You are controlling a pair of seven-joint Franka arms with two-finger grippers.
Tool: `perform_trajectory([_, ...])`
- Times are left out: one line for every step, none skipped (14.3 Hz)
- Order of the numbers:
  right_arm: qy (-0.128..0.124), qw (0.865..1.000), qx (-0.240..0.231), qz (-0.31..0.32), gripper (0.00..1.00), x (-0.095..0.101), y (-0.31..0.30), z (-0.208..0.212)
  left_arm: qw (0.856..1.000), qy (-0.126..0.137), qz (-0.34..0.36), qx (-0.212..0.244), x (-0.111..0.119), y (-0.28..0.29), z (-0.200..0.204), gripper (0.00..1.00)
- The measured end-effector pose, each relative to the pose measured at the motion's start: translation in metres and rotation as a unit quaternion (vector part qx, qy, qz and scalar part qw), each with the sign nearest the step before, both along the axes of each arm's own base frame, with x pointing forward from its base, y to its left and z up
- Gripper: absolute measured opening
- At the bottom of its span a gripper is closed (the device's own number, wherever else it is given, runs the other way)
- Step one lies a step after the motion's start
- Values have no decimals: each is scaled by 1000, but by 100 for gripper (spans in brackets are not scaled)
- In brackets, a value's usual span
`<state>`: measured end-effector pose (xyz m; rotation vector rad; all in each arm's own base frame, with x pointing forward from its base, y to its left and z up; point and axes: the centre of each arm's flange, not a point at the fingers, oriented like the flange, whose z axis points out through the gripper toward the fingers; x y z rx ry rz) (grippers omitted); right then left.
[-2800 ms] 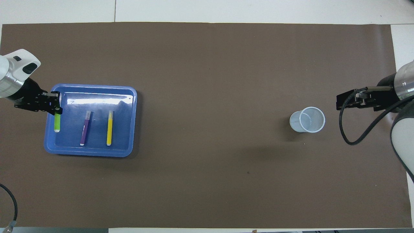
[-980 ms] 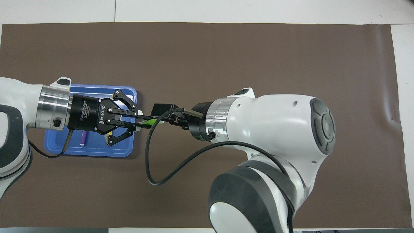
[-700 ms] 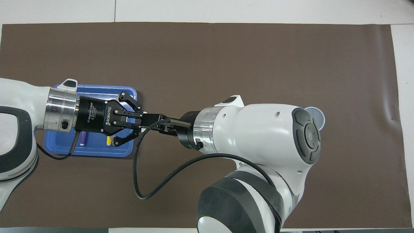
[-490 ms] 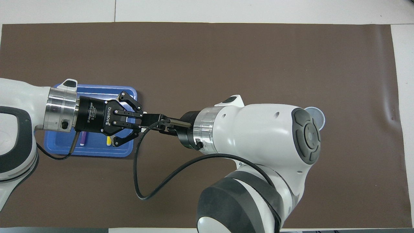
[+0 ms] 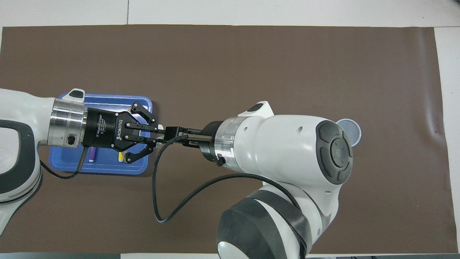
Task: Transfer and insert pens with both arms
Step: 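Grasp the green pen with the right gripper and open the left gripper, then carry the green pen with the right gripper to the clear cup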
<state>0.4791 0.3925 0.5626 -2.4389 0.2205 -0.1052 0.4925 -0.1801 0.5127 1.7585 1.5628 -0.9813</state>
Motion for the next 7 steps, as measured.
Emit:
perform_trajectory([-1, 1000, 0, 0, 57, 0, 0, 0, 1000, 0, 0, 0, 0, 0, 0, 16])
perform_trajectory([-2, 1000, 1, -1, 44, 0, 0, 1, 1000, 0, 0, 0, 0, 0, 0, 16])
perform_trajectory([-4, 1000, 2, -1, 34, 0, 1, 3, 1000, 0, 0, 0, 0, 0, -1, 16])
perform_trajectory([-6, 1000, 4, 0, 22, 0, 2, 6, 1000, 1, -1, 0, -1, -1, -1, 16])
perform_trajectory([-7, 1000, 4, 0, 18, 0, 2, 7, 1000, 0, -1, 0, -1, -1, -1, 16])
perform_trajectory([-8, 1000, 4, 0, 18, 0, 2, 7, 1000, 0, 0, 0, -1, -1, 0, 16])
perform_trajectory([-8, 1000, 4, 0, 18, 0, 2, 7, 1000, 0, 0, 0, -1, -1, 0, 16])
